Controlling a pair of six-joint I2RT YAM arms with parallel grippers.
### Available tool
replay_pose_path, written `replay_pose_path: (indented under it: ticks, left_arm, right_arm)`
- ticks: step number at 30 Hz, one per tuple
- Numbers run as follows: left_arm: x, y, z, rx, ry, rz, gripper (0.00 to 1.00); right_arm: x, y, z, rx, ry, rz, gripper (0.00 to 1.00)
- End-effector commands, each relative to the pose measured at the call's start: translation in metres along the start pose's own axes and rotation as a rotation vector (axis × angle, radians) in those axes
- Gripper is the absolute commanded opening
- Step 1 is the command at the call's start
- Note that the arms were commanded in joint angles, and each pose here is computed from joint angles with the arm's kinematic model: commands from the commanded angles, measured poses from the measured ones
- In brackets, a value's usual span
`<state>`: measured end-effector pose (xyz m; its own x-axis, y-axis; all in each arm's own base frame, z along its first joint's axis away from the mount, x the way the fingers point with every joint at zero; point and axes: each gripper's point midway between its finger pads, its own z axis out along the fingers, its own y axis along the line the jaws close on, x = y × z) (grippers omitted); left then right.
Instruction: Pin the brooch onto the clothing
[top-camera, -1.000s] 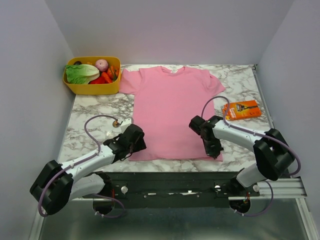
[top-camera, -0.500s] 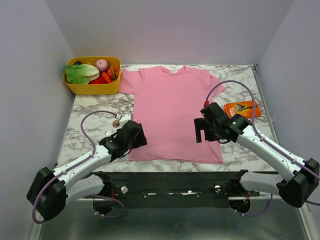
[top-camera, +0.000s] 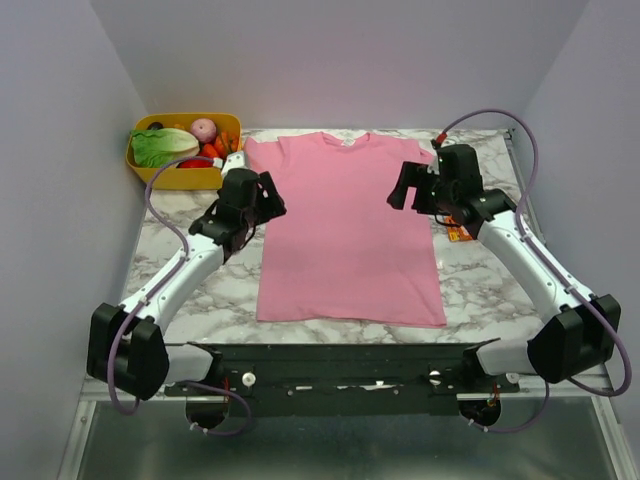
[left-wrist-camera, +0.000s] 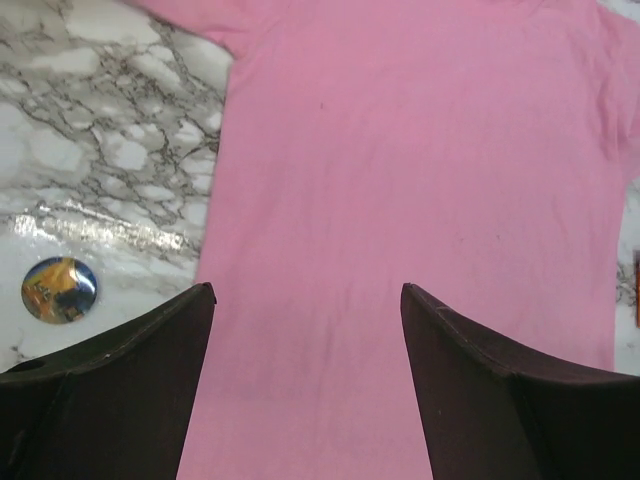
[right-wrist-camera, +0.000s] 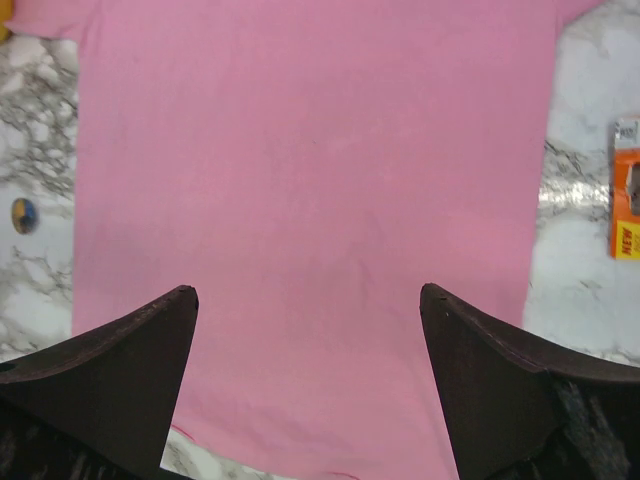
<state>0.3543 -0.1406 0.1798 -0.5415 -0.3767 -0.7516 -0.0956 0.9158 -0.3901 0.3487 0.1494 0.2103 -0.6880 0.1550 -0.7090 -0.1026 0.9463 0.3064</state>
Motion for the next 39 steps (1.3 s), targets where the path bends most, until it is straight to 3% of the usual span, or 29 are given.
replay_pose_path:
  ticks: [1, 10, 20, 31, 39]
  left_arm:
    - [-0.037, -0.013, 0.010, 0.050, -0.030, 0.028, 0.84]
    - [-0.057, 0.012, 0.022, -0.001, -0.027, -0.024, 0.84]
    - [-0.027, 0.056, 0.028, -0.122, 0.052, -0.015, 0.84]
    - [0.015, 0.137, 0.030, -0.428, 0.139, 0.021, 0.84]
    - [0.041, 0.167, 0.042, -0.530, 0.243, 0.031, 0.84]
  right_arm:
    - [-0.034, 0.026, 0.007, -0.149, -0.074, 0.024, 1.00]
    - [-0.015, 0.029, 0.018, -0.184, -0.010, 0.042, 1.00]
    - [0.014, 0.022, 0.031, -0.186, 0.070, 0.020, 1.00]
    - [0.070, 0.006, 0.054, -0.179, 0.227, 0.016, 1.00]
    - [0.082, 0.006, 0.055, -0.197, 0.259, 0.017, 1.00]
